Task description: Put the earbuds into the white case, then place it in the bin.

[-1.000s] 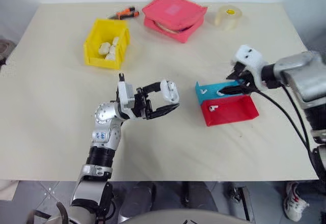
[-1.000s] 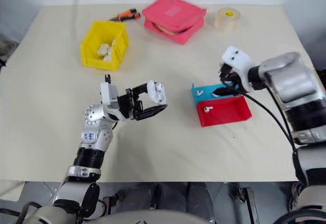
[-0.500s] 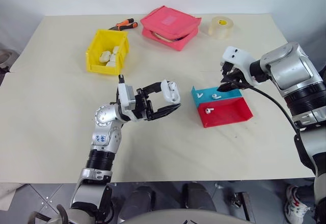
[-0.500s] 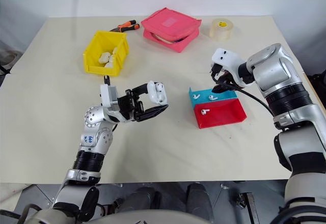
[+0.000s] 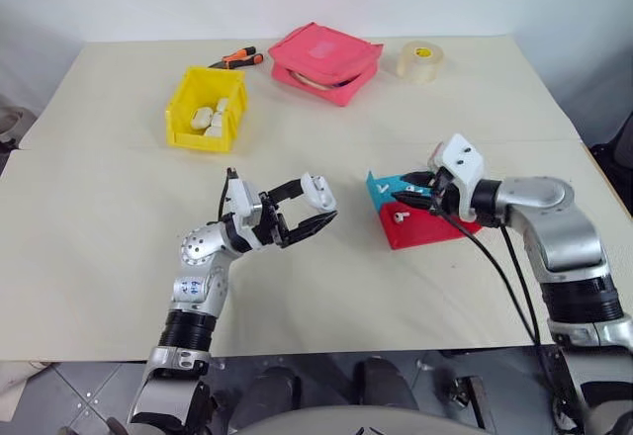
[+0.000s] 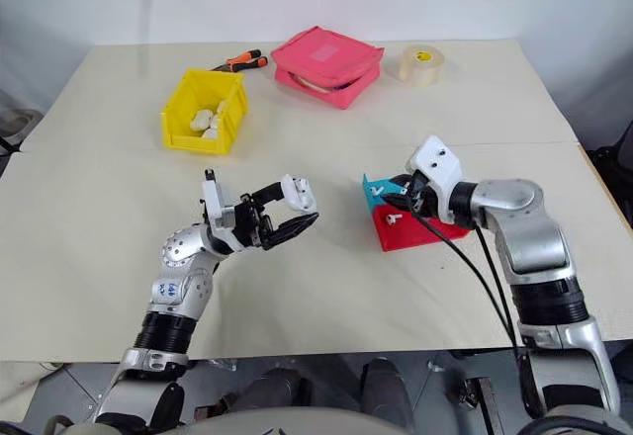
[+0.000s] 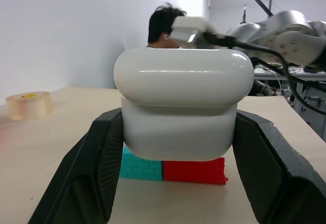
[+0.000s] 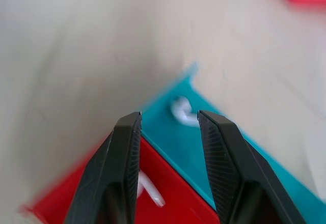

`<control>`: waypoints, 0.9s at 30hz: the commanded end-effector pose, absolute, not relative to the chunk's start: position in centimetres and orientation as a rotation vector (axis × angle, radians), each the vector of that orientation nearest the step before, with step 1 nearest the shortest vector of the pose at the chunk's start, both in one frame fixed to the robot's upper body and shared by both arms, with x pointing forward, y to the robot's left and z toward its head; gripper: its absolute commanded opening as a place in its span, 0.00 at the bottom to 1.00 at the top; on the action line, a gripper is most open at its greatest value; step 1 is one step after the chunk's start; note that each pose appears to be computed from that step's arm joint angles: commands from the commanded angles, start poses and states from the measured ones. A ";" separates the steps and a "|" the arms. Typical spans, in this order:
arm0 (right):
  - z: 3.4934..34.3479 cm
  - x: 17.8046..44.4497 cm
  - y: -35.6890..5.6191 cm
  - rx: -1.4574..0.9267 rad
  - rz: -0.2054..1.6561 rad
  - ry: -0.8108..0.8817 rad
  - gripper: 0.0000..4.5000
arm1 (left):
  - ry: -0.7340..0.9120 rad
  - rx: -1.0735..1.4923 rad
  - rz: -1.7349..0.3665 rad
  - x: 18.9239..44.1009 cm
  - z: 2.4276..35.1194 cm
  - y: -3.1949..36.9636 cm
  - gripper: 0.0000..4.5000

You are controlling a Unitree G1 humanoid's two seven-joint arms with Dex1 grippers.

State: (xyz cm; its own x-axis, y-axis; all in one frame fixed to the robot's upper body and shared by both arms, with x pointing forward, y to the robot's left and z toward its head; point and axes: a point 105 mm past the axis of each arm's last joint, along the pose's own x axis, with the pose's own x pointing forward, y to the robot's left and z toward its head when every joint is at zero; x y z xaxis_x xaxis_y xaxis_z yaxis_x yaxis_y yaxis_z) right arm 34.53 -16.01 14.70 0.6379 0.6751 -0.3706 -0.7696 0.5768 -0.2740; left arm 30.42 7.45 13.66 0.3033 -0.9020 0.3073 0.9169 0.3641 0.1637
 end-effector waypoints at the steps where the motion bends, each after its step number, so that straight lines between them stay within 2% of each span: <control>1: 17.6 35.2 -16.6 -0.458 0.784 0.140 0.40 | -0.411 -0.016 -1.224 30.4 14.8 7.2 0.62; 7: 18.8 36.4 -17.2 -0.478 0.758 0.150 0.40 | -0.422 -0.001 -1.242 30.5 15.1 7.1 0.62; 15: 16.8 36.7 -17.5 -0.486 0.733 0.208 0.40 | -0.429 0.010 -1.261 30.6 15.2 6.9 0.62; 20: 16.7 37.6 -18.0 -0.493 0.683 0.216 0.40 | -0.430 0.015 -1.248 30.8 15.2 7.1 0.62; 27: 16.5 38.4 -17.2 -0.510 0.696 0.352 0.40 | -0.432 0.013 -1.236 30.8 15.0 7.1 0.62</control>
